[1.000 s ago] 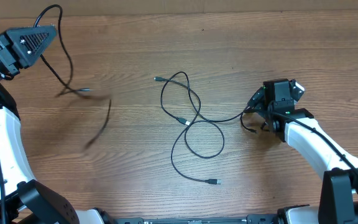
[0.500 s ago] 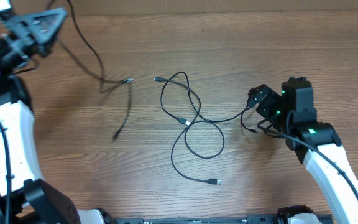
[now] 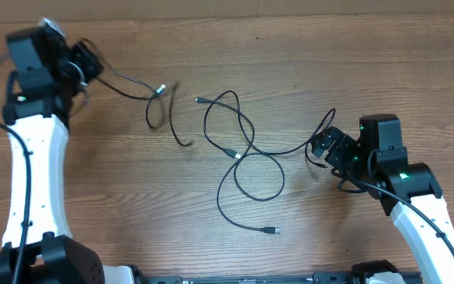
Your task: Untangle cables
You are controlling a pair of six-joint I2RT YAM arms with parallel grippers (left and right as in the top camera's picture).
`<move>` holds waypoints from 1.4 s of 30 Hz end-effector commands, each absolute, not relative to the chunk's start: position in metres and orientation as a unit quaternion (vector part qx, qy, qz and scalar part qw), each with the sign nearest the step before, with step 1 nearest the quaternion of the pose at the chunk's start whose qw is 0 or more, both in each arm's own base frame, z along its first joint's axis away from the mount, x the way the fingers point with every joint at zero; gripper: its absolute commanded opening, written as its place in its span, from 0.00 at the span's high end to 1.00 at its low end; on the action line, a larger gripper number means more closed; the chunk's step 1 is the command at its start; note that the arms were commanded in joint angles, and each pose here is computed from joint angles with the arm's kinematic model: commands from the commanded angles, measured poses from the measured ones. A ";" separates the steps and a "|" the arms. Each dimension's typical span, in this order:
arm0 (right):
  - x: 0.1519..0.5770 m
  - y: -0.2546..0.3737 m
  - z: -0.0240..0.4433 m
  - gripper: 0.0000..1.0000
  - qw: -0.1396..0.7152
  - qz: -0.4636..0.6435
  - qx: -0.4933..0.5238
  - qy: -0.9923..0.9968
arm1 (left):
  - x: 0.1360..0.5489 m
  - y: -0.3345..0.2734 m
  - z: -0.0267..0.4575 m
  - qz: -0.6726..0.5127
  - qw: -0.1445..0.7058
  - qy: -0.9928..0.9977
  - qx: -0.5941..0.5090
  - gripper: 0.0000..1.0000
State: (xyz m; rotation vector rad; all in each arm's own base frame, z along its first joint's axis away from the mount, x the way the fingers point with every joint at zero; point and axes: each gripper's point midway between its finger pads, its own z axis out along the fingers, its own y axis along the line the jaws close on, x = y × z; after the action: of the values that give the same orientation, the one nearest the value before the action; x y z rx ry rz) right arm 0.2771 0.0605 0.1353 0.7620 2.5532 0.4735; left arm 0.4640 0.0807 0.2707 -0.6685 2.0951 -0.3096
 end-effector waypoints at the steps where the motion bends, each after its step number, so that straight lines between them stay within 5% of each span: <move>1: 0.280 0.063 0.143 0.00 0.222 0.177 0.269 0.920 | 0.459 0.151 0.361 0.106 0.537 0.801 -0.242 0.96; 7: 0.277 0.063 0.141 0.00 0.216 0.175 0.270 0.922 | 0.451 0.198 0.444 0.266 0.578 0.734 -0.238 0.96; 12: 0.277 0.063 0.142 0.00 0.217 0.175 0.270 0.922 | 0.469 0.230 0.458 0.295 0.591 0.709 -0.246 0.96; 18: 0.277 0.063 0.142 0.00 0.217 0.175 0.270 0.922 | 0.515 0.227 0.381 0.229 0.543 0.779 -0.214 0.96; 27: 0.277 0.063 0.142 0.00 0.217 0.175 0.270 0.922 | 0.581 0.166 0.252 -0.019 0.475 0.854 -0.211 0.96; 33: 0.277 0.063 0.142 0.00 0.217 0.175 0.270 0.922 | 0.583 0.179 0.197 0.020 0.424 0.869 -0.254 0.94; 42: 0.277 0.063 0.142 0.00 0.217 0.175 0.270 0.922 | 0.533 0.238 0.159 0.143 0.344 0.847 -0.379 0.86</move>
State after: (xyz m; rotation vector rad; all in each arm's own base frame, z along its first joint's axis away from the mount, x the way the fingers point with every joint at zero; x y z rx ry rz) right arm 0.2730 0.0602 0.1329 0.7698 2.5714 0.4669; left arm 0.5514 0.2055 0.1586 -0.8233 2.2629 0.2492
